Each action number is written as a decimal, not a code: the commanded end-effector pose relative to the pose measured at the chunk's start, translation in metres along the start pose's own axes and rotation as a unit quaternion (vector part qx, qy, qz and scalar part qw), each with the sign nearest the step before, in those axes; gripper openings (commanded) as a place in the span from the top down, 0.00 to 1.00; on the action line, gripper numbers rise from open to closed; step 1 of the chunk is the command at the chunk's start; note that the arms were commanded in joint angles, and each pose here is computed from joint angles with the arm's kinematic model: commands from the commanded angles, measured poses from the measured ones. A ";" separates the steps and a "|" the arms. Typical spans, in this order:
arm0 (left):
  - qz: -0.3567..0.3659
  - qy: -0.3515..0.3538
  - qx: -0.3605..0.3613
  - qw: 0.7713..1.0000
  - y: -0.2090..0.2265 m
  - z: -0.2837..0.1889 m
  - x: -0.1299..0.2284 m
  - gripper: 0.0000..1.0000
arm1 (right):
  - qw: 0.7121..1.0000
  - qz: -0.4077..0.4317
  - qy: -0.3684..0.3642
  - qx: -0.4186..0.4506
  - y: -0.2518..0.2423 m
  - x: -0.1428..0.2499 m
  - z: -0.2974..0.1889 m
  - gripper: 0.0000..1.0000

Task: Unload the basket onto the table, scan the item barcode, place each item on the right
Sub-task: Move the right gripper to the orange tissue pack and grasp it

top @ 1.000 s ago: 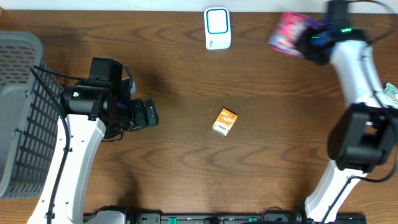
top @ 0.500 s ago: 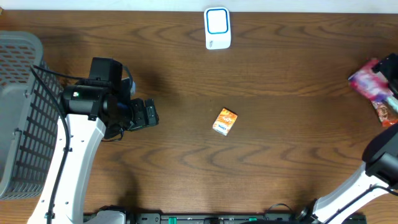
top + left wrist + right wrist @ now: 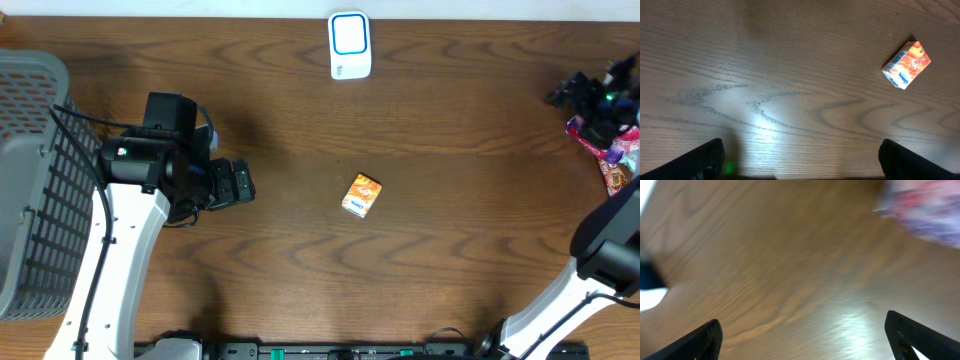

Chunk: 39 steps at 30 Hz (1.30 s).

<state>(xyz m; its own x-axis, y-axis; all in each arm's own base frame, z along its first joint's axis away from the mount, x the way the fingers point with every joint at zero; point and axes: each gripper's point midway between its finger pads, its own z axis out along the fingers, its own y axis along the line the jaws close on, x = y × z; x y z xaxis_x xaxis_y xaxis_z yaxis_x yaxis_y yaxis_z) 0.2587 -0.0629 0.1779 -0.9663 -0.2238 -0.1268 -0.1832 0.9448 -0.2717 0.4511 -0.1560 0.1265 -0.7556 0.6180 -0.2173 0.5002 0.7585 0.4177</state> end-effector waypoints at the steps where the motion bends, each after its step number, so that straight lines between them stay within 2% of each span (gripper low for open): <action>1: 0.002 -0.001 -0.005 1.000 0.002 -0.001 0.000 0.02 | 0.998 -0.044 -0.026 -0.049 0.049 0.004 -0.039 0.01; 5: 0.002 -0.001 -0.005 1.000 0.002 -0.001 0.000 0.02 | 0.997 -0.061 -0.010 -0.054 0.075 0.034 -0.068 0.01; 8: 0.002 -0.001 -0.005 1.000 0.002 -0.001 0.000 0.02 | 0.994 -0.084 0.041 -0.053 0.092 0.072 -0.077 0.01; 10: 0.002 -0.001 -0.005 1.000 0.002 -0.001 0.000 0.02 | 0.986 -0.128 0.090 -0.050 0.102 0.103 -0.073 0.01; 17: 0.002 -0.001 -0.005 1.000 0.002 -0.001 0.000 0.02 | 0.951 -0.207 0.225 -0.038 0.131 0.201 -0.031 0.01; 24: 0.002 -0.001 -0.005 1.000 0.002 -0.001 0.000 0.02 | 0.933 -0.199 0.299 -0.004 0.127 0.289 0.032 0.01; 30: 0.002 -0.001 -0.005 1.000 0.002 -0.001 0.000 0.02 | 0.937 -0.166 0.307 -0.024 0.128 0.326 0.067 0.01; 34: 0.002 -0.001 -0.005 1.000 0.002 -0.001 0.000 0.02 | 0.950 -0.092 0.298 -0.009 0.124 0.337 0.085 0.14; 39: 0.002 -0.001 -0.005 1.000 0.002 -0.001 0.000 0.02 | 0.956 -0.081 0.282 -0.022 0.124 0.351 0.105 0.23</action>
<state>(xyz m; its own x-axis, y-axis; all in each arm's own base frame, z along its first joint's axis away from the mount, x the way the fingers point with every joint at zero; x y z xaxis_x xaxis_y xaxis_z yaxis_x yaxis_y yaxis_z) 0.2587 -0.0629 0.1779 -0.9664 -0.2238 -0.1267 -0.1831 0.9447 -0.2720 0.3046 0.1676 0.0191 -0.9660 0.2090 0.1525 0.2569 0.8438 0.4712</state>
